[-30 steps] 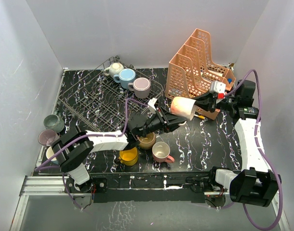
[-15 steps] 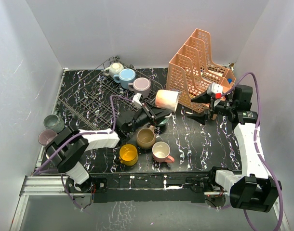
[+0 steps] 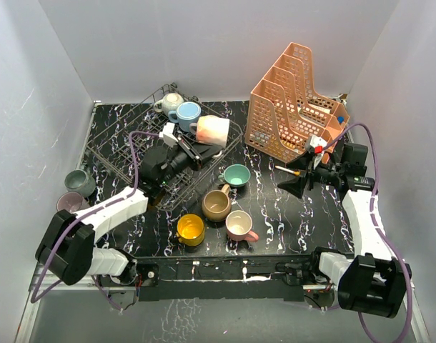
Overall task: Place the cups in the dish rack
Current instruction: Turn the cup upside down in the dish rack.
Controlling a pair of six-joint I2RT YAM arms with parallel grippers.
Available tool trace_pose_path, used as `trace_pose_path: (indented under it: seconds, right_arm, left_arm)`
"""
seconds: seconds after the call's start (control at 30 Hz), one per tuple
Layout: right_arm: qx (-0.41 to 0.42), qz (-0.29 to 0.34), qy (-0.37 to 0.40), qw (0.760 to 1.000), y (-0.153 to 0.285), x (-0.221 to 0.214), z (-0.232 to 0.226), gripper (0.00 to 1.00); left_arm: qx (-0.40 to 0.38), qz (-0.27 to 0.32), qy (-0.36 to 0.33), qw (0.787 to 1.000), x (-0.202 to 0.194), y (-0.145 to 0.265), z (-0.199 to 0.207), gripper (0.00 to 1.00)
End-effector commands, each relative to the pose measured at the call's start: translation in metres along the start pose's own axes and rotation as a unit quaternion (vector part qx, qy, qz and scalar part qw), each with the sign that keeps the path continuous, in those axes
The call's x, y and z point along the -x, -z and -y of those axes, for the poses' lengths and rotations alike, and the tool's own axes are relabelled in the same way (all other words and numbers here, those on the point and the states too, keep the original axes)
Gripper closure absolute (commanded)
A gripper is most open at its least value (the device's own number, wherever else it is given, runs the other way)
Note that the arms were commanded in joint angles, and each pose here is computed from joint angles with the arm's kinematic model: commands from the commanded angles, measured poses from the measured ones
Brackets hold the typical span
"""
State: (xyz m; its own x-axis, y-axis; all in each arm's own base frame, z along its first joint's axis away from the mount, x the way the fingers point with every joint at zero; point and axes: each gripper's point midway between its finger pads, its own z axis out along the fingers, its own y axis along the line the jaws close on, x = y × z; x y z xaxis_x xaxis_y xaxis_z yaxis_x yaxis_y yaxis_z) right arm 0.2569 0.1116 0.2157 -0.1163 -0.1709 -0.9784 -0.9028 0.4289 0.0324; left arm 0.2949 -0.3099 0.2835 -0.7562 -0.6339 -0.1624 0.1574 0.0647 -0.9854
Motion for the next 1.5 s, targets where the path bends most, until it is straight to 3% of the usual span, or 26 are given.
trace_pose_path:
  seconds: [0.0, 0.3, 0.67, 0.97, 1.47]
  right_arm:
    - [-0.033, -0.003, -0.004, 0.999, 0.005, -0.009, 0.021, 0.13]
    - [-0.067, -0.019, -0.017, 0.997, 0.008, -0.020, 0.033, 0.13]
    - [-0.096, -0.028, -0.019, 0.995, 0.012, -0.021, 0.042, 0.13]
    - [-0.102, -0.026, -0.023, 0.994, 0.013, -0.021, 0.044, 0.13]
    - [-0.110, -0.031, -0.026, 0.993, 0.015, -0.025, 0.048, 0.12]
  left_arm:
    - [-0.030, 0.009, -0.044, 0.999, 0.032, 0.009, 0.039, 1.00]
    - [0.062, 0.067, -0.080, 0.993, 0.107, 0.022, 0.009, 1.00]
    - [0.201, 0.132, -0.106, 0.965, 0.188, 0.035, -0.046, 1.00]
    - [0.323, 0.195, -0.170, 0.910, 0.259, 0.038, -0.092, 1.00]
    - [0.442, 0.220, -0.209, 0.844, 0.315, 0.033, -0.152, 1.00]
